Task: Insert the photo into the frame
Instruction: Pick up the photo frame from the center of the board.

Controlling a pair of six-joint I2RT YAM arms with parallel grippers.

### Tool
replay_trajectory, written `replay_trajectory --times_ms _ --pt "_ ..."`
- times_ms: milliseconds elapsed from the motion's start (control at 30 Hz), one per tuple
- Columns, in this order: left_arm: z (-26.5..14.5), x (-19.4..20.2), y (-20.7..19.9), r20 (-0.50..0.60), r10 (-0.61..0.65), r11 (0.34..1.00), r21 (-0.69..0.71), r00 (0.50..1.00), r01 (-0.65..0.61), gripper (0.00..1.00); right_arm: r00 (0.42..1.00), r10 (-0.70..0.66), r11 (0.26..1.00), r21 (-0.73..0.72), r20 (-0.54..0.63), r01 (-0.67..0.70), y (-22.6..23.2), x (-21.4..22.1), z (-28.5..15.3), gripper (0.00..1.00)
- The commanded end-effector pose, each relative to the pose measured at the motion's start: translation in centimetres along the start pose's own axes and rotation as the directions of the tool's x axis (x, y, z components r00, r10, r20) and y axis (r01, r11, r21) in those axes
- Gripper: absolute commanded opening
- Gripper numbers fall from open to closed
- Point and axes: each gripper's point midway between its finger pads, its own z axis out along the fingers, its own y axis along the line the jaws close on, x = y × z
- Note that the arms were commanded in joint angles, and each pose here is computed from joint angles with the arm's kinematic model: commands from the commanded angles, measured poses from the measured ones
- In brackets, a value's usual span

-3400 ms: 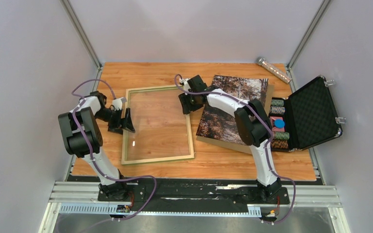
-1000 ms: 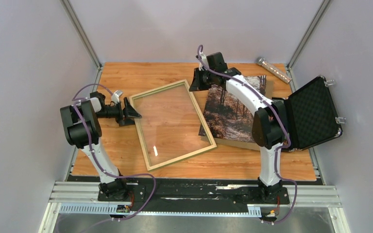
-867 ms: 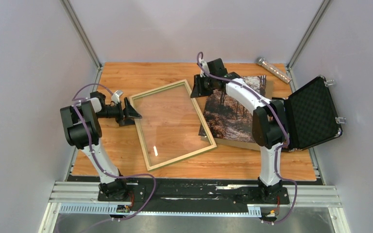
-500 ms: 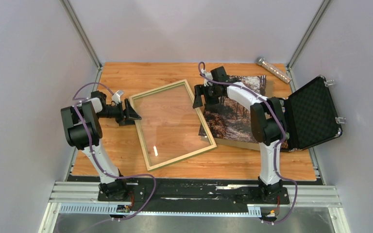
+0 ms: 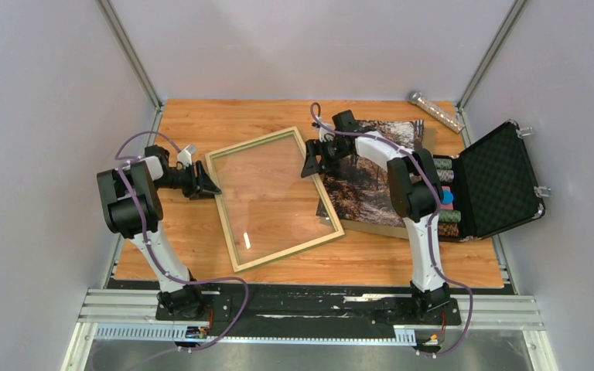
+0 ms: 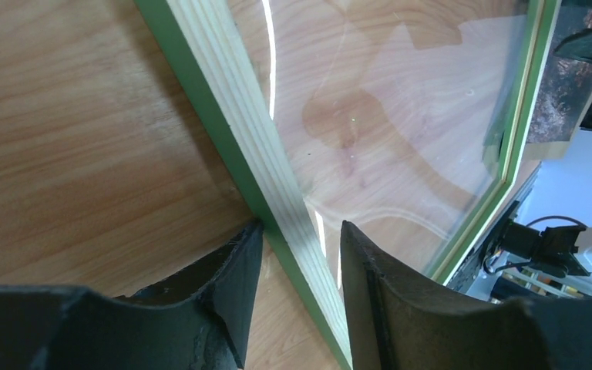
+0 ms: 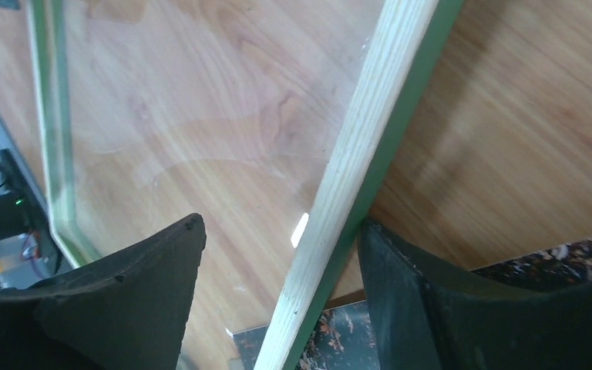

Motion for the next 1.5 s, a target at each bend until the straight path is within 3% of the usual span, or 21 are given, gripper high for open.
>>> replay_trajectory --times_ms 0,433,767,1000,1233,1467 --pt "0.5 0.7 1.8 -0.015 0.014 0.998 -0.063 1.0 -0.015 0.5 0.999 -0.027 0.978 -0.206 0.022 0.03 3.7 -1.3 -0.5 0.71" --pt "1.8 0.5 1.0 -0.014 0.029 0.999 -0.024 0.999 -0.029 0.46 0.993 -0.069 0.847 -0.52 0.099 0.111 14.0 -4.7 -8.3 0.64" --pt "2.2 0.3 0.2 -0.007 0.039 0.998 0.048 0.999 -0.039 0.46 0.984 -0.128 0.718 -0.672 0.128 0.181 19.0 -3.3 -13.3 0.6" --pt "2.3 0.4 0.0 -0.003 0.044 0.997 0.066 0.999 -0.044 0.46 0.981 -0.157 0.673 -0.715 0.114 0.191 20.3 -1.6 -13.2 0.57" --pt "2.5 0.7 0.0 -0.01 0.041 0.996 0.075 0.999 -0.04 0.46 0.975 -0.192 0.652 -0.728 0.11 0.211 21.4 -1.4 -11.7 0.58" --pt "2.5 0.9 0.1 -0.012 0.041 0.997 0.072 0.999 -0.04 0.46 0.988 -0.122 0.739 -0.655 0.099 0.157 20.2 -2.5 -9.9 0.64"
